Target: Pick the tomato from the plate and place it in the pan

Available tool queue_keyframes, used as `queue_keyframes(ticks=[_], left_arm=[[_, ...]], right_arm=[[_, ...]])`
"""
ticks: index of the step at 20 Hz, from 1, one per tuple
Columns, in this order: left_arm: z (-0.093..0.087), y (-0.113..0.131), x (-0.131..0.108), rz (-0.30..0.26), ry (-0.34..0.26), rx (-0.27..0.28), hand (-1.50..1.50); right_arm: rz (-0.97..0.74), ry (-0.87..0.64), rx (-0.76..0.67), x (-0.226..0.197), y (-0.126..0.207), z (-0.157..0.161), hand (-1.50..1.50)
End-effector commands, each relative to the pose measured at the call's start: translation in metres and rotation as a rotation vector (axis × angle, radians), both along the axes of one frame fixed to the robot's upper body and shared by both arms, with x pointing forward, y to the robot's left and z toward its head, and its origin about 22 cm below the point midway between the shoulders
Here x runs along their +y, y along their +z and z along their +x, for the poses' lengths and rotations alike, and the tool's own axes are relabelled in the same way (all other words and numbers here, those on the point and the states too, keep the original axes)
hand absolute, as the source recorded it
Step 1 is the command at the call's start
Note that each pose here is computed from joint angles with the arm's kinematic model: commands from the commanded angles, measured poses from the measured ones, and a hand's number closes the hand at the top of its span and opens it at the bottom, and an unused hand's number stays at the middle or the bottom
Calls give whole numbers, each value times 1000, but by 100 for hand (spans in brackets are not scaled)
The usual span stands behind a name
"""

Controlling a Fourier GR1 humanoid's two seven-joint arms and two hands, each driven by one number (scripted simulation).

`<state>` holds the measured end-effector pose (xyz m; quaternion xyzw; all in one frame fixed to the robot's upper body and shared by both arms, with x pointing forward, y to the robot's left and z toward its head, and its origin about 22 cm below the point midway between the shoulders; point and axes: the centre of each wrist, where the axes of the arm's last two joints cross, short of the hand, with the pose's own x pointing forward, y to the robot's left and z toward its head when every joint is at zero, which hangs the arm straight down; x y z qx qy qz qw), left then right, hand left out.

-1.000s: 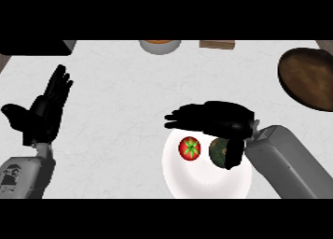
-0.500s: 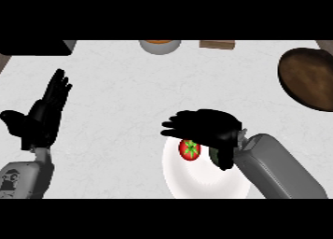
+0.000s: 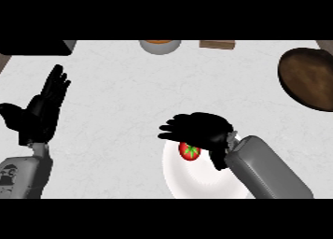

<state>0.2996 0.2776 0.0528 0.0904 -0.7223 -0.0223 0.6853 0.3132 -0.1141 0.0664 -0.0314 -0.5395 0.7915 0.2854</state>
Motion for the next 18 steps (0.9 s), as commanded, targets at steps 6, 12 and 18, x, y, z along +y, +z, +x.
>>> queue_keyframes(ticks=[6,12,18], left_arm=[[-3,-16,6,-5,11,-2,0],[5,-6,0,7,1,-14,0],[-8,0,3,18,-8,-1,0]], right_arm=[[-64,2,-10,-1,-17,15,-150],[-107,45,33,7,-49,20,150],[-46,149,-11,14,-68,17,150]])
